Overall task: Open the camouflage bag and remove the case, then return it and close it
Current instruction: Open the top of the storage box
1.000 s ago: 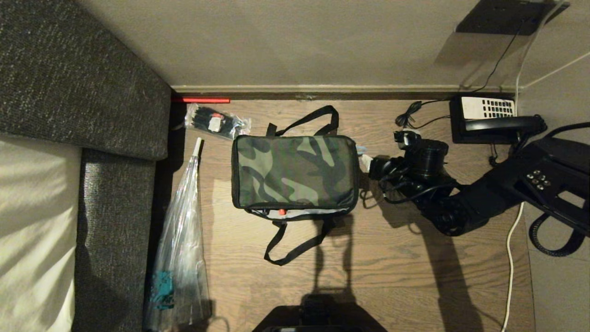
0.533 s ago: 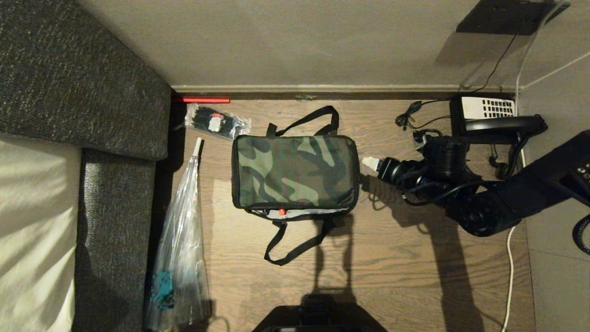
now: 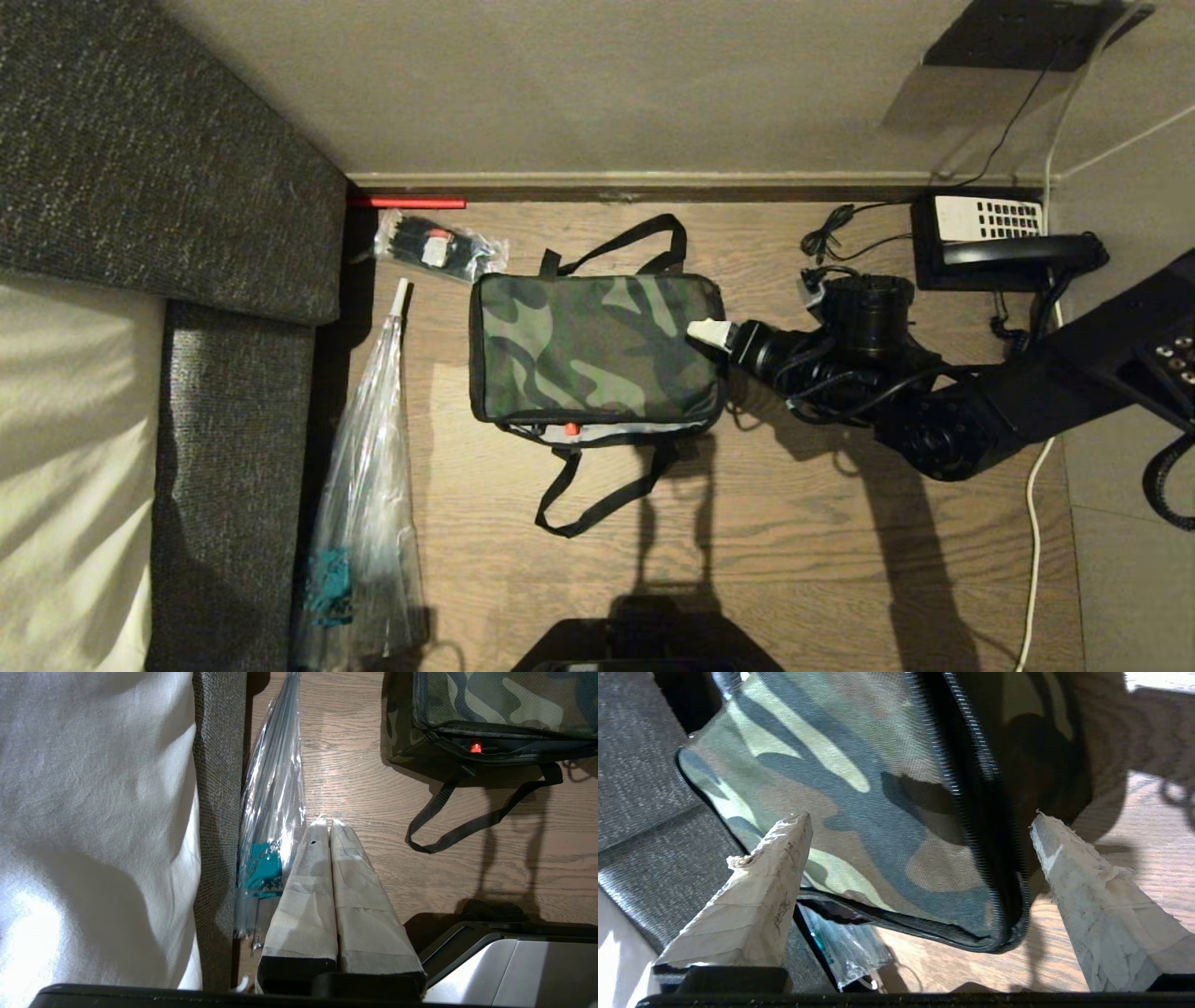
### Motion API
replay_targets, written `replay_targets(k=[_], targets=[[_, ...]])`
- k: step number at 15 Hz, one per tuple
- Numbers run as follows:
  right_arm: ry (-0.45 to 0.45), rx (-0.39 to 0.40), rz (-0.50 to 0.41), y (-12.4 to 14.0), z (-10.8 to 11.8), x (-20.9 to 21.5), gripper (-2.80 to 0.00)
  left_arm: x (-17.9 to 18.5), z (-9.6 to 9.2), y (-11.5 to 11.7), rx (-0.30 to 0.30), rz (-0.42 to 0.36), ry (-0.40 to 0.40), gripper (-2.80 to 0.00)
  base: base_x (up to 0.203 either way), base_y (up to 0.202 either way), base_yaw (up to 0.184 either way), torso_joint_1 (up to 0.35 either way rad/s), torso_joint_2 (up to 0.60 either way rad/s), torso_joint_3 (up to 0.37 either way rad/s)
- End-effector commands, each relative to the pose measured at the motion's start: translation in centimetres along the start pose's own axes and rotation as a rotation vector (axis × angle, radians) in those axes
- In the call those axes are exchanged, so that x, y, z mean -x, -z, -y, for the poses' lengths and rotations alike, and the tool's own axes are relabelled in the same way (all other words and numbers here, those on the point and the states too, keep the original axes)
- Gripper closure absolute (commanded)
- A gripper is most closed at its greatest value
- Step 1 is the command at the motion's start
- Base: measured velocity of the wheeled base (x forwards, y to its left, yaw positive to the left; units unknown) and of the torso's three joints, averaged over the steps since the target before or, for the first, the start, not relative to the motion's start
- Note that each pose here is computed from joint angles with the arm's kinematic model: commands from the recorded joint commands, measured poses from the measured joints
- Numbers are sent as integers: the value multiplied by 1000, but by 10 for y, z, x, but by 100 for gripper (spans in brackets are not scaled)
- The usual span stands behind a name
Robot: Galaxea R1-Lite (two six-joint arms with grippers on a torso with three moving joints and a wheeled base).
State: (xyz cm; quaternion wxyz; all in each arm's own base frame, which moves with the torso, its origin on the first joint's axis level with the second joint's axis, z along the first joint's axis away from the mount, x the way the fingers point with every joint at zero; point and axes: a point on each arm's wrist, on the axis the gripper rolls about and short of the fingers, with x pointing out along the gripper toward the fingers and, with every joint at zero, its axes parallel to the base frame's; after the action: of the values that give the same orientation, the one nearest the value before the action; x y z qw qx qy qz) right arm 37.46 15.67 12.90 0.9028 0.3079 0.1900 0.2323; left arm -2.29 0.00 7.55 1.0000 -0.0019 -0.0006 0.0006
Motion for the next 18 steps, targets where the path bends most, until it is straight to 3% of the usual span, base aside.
replay_targets(k=[1, 4, 7, 11, 15, 18], targets=[[-10, -2, 0, 0, -2, 0, -280, 0, 0, 0, 1, -1, 0, 0, 0, 0, 0, 0, 0, 0], [-23, -6, -88, 10, -20, 12, -280, 0, 0, 0, 1, -3, 0, 0, 0, 0, 0, 0, 0, 0], [-25, -6, -121, 22, -21, 3, -280, 0, 0, 0, 1, -3, 0, 0, 0, 0, 0, 0, 0, 0], [-16, 8, -125, 28, -13, -3, -280, 0, 0, 0, 1, -3, 0, 0, 0, 0, 0, 0, 0, 0], [21, 73, -104, 15, 4, 2, -280, 0, 0, 0, 1, -2, 0, 0, 0, 0, 0, 0, 0, 0], [19, 68, -94, 14, 4, -1, -280, 0, 0, 0, 1, -1, 0, 0, 0, 0, 0, 0, 0, 0]])
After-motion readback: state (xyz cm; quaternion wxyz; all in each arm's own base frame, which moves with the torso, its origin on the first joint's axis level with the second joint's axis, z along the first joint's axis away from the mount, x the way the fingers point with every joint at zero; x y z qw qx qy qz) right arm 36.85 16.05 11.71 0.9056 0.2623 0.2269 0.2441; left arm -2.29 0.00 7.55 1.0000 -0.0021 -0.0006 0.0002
